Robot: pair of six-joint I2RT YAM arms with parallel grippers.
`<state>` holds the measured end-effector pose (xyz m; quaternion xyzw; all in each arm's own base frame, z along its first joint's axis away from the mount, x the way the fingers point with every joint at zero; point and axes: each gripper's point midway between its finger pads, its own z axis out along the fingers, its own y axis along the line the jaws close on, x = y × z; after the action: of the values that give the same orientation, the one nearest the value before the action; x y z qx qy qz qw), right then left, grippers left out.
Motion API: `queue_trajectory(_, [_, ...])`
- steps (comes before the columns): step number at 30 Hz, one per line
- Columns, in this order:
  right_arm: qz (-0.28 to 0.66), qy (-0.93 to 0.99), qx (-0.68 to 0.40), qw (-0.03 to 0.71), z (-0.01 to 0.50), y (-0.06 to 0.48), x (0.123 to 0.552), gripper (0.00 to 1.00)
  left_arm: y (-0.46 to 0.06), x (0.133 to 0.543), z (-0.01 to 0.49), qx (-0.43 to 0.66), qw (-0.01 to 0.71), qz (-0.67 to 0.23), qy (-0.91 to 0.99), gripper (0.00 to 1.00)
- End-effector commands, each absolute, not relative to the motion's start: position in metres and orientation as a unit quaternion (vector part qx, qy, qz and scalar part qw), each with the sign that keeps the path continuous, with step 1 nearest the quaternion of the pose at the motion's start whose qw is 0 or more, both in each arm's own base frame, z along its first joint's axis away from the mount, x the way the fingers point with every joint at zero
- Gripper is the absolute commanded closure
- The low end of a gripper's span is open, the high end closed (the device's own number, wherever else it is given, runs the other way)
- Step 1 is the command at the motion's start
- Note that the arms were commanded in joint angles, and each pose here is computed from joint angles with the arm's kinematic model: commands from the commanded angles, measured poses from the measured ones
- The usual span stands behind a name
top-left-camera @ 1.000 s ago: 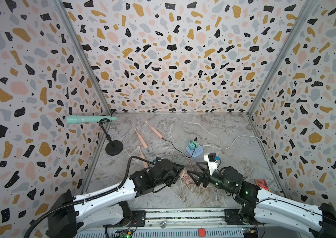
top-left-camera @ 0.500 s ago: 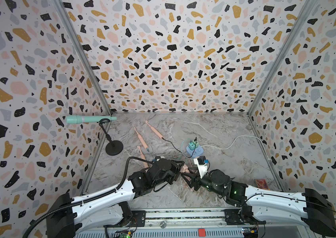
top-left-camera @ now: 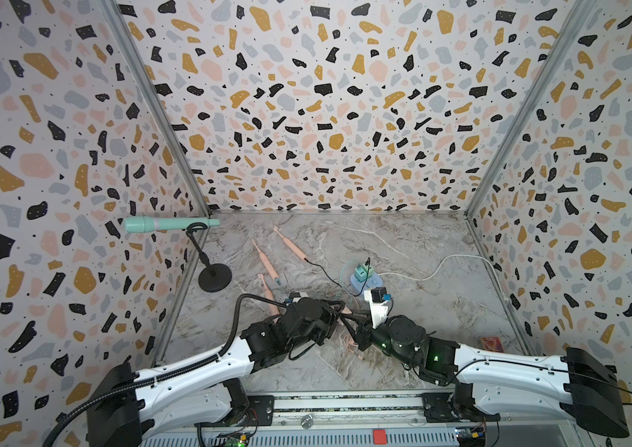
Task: Charge the electric toothbrush
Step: Insert the plug into the socket.
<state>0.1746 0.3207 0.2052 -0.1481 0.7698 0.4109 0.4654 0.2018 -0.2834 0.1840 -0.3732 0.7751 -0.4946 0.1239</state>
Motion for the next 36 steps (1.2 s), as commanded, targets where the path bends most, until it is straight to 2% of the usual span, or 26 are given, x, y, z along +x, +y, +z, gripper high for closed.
queue_trajectory(1, [0.42,0.766,-0.138,0.467,0.216,0.326,0.176,0.77,-0.286,0.206,0.2,-0.367,0.133,-0.522,0.758,1.0])
queue_trajectory(3, [0.426,0.764,-0.138,0.465,0.217,0.327,0.175,0.77,-0.286,0.206,0.201,-0.367,0.135,-0.523,0.757,1.0])
queue_trajectory(7, [0.43,0.765,-0.137,0.46,0.215,0.33,0.174,0.69,-0.284,0.207,0.203,-0.369,0.138,-0.528,0.753,1.0])
queue_trajectory(13, [0.448,0.759,-0.133,0.453,0.217,0.332,0.171,0.67,-0.282,0.208,0.207,-0.371,0.144,-0.533,0.747,1.0])
queue_trajectory(17, [0.458,0.756,-0.128,0.45,0.22,0.333,0.169,0.62,-0.282,0.209,0.207,-0.372,0.145,-0.533,0.746,1.0])
queue_trajectory(24, [0.469,0.748,-0.131,0.451,0.222,0.334,0.167,0.75,-0.281,0.209,0.208,-0.373,0.147,-0.533,0.745,1.0])
queue_trajectory(27, [0.472,0.746,-0.131,0.451,0.222,0.335,0.167,0.87,-0.283,0.209,0.21,-0.371,0.146,-0.535,0.744,1.0])
queue_trajectory(29, [0.471,0.745,-0.132,0.454,0.224,0.334,0.167,0.98,-0.284,0.211,0.21,-0.371,0.148,-0.536,0.743,1.0])
queue_trajectory(34, [0.474,0.739,-0.122,0.463,0.23,0.329,0.168,1.0,-0.286,0.214,0.221,-0.359,0.167,-0.541,0.742,1.0])
queue_trajectory(35, [0.475,0.737,-0.118,0.466,0.231,0.327,0.169,1.0,-0.286,0.215,0.223,-0.357,0.171,-0.54,0.743,0.94])
queue_trajectory(36, [0.473,0.737,-0.114,0.469,0.232,0.324,0.17,1.0,-0.285,0.216,0.226,-0.354,0.178,-0.537,0.744,0.76])
